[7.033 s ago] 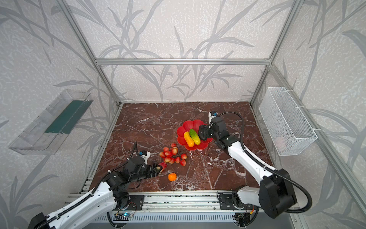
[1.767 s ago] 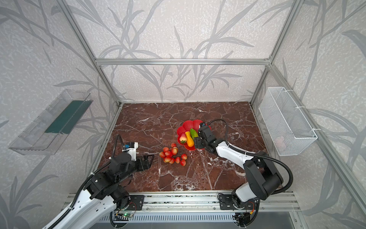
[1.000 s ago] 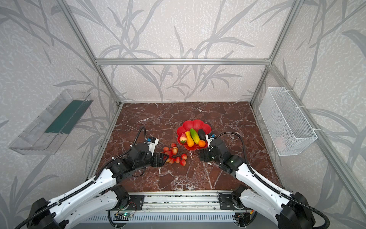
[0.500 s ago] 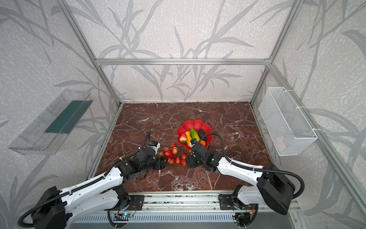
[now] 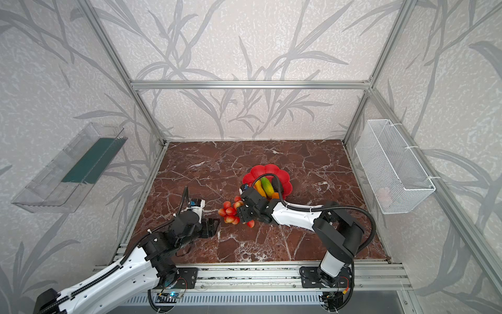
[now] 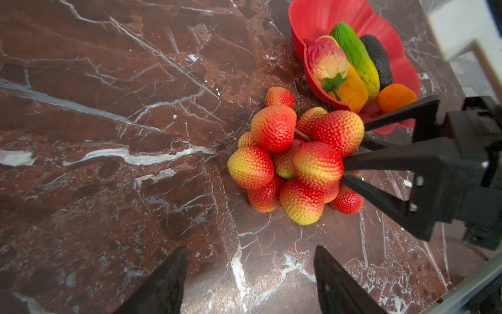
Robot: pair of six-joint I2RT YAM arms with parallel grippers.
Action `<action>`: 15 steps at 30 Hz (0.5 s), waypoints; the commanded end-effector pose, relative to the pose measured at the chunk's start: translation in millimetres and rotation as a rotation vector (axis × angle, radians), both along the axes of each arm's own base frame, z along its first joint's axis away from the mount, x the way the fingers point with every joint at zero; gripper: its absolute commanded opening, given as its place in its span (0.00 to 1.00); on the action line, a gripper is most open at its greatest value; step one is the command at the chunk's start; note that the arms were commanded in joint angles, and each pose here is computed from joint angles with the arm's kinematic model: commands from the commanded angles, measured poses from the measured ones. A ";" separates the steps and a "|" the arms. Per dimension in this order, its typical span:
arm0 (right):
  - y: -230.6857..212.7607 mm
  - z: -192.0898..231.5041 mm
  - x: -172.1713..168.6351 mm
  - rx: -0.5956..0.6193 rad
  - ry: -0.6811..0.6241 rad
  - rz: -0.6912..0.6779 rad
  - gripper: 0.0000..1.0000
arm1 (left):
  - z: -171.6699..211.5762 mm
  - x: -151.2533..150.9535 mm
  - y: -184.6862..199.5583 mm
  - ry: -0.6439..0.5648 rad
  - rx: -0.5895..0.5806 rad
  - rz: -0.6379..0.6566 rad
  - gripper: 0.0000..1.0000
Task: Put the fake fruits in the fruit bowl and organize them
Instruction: 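Grasp the strawberry bunch stem with the right gripper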
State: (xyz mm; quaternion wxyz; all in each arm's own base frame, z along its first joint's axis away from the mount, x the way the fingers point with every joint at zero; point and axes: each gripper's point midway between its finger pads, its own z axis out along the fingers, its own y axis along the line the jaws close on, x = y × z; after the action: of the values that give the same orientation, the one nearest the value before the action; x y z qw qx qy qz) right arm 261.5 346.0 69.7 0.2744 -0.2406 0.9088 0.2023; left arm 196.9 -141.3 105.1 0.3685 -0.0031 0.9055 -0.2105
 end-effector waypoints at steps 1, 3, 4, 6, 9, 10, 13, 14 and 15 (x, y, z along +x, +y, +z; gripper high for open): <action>14.0 -8.6 0.3 -0.056 -0.016 0.071 0.73 | -2.5 -5.1 16.4 0.002 0.007 0.058 0.75; 21.0 -13.3 3.9 -0.067 -0.016 0.086 0.72 | 1.1 -6.7 18.8 -0.009 -0.006 0.064 0.75; 25.2 -15.6 5.9 -0.073 -0.017 0.096 0.72 | 1.5 -7.7 19.9 -0.011 -0.009 0.066 0.75; 31.9 -21.1 9.7 -0.085 -0.020 0.114 0.72 | 3.4 -8.7 20.9 -0.014 -0.016 0.067 0.75; 40.6 -28.1 14.4 -0.107 -0.026 0.149 0.70 | 3.8 -9.5 21.1 -0.012 -0.014 0.064 0.75; 43.5 -30.7 15.2 -0.113 -0.028 0.166 0.70 | 3.9 -9.5 21.0 -0.010 -0.012 0.063 0.75; 50.9 -37.0 15.9 -0.120 -0.032 0.212 0.66 | 5.6 -9.1 21.1 -0.013 -0.007 0.061 0.75; 51.9 -39.7 15.8 -0.124 -0.031 0.223 0.63 | 6.8 -8.7 21.1 -0.015 -0.006 0.061 0.75; 53.1 -41.2 15.7 -0.127 -0.031 0.231 0.60 | 7.7 -8.6 20.9 -0.017 -0.006 0.059 0.75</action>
State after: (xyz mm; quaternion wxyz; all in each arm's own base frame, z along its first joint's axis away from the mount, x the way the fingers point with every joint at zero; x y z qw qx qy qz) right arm 282.1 397.3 38.3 0.2628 -0.3318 0.8881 0.1790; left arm 187.5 -127.0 114.1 0.3818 -0.0197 0.8983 -0.2165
